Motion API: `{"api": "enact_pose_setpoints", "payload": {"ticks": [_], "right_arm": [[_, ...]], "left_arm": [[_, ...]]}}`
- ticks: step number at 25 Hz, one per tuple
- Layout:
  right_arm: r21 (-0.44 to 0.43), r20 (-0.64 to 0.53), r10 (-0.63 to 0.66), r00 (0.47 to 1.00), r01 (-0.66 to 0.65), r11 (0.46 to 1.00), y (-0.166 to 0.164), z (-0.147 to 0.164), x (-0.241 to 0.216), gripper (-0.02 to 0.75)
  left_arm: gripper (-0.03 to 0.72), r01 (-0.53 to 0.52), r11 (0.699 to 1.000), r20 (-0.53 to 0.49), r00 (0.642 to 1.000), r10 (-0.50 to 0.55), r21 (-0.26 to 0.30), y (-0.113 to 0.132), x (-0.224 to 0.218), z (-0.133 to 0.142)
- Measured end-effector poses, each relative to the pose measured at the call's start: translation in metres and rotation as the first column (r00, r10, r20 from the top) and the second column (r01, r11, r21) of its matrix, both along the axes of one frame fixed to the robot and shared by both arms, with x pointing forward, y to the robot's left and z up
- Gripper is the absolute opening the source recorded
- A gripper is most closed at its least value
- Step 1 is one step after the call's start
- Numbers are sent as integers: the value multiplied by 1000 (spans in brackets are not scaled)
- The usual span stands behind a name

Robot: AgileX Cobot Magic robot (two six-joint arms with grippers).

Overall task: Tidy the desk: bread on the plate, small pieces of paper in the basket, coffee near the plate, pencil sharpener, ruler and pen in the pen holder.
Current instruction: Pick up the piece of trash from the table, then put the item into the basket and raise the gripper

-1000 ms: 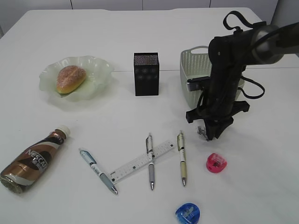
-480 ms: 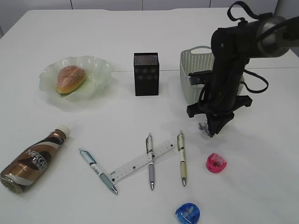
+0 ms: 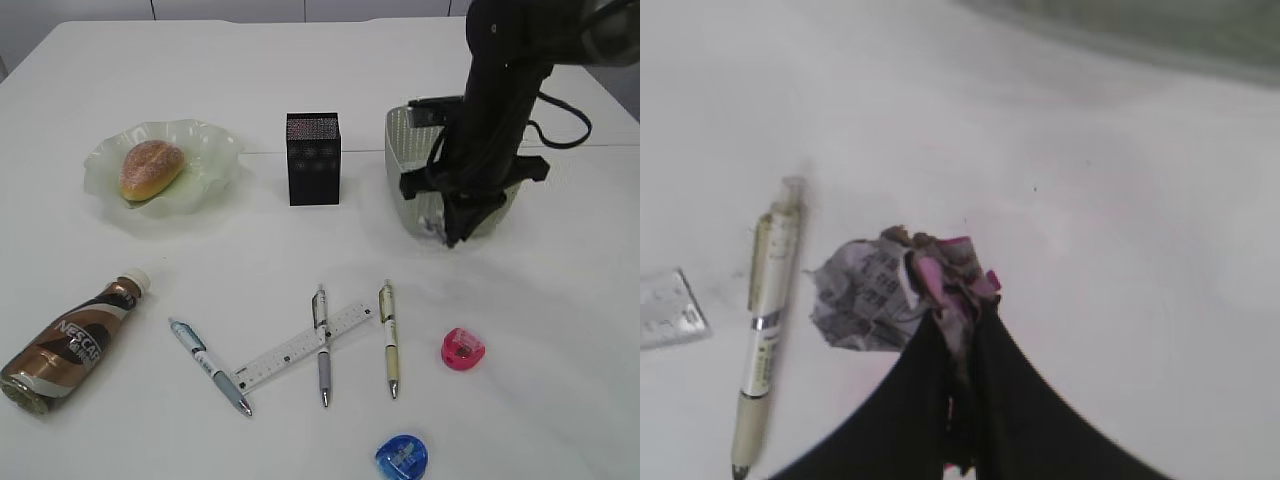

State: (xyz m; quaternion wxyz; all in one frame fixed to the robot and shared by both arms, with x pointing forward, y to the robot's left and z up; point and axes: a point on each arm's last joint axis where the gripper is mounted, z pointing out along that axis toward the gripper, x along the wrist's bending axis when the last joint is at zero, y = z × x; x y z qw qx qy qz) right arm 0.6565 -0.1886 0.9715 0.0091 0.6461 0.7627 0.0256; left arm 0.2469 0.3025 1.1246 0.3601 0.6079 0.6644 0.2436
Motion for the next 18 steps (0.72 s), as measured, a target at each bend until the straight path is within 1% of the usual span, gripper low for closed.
{"api": "enact_pose_setpoints", "payload": {"ticks": [5,8,11,13,14,18], "right_arm": [[38,133,-19,991,14,999,4,39,17,56],[73,231,-43,972,27,997,7,69,27,55],[101,304,-68,950,39,994,8,93,31,55],[101,338,-82,938,50,994,7,103,33,55],[86,351,-82,933,55,995,6,105,34,55],[64,362,-110,926,93,994,-6,108,37,55]], "left_arm": [[506,0,1000,0,1000,0,0,0,0,0],[506,0,1000,0,1000,0,0,0,0,0],[506,1,1000,0,1000,-1,-1,0,0,0],[506,1,1000,0,1000,-1,-1,0,0,0],[506,1,1000,0,1000,-1,-1,0,0,0],[506,2,1000,-1,1000,-2,-3,0,0,0]]}}
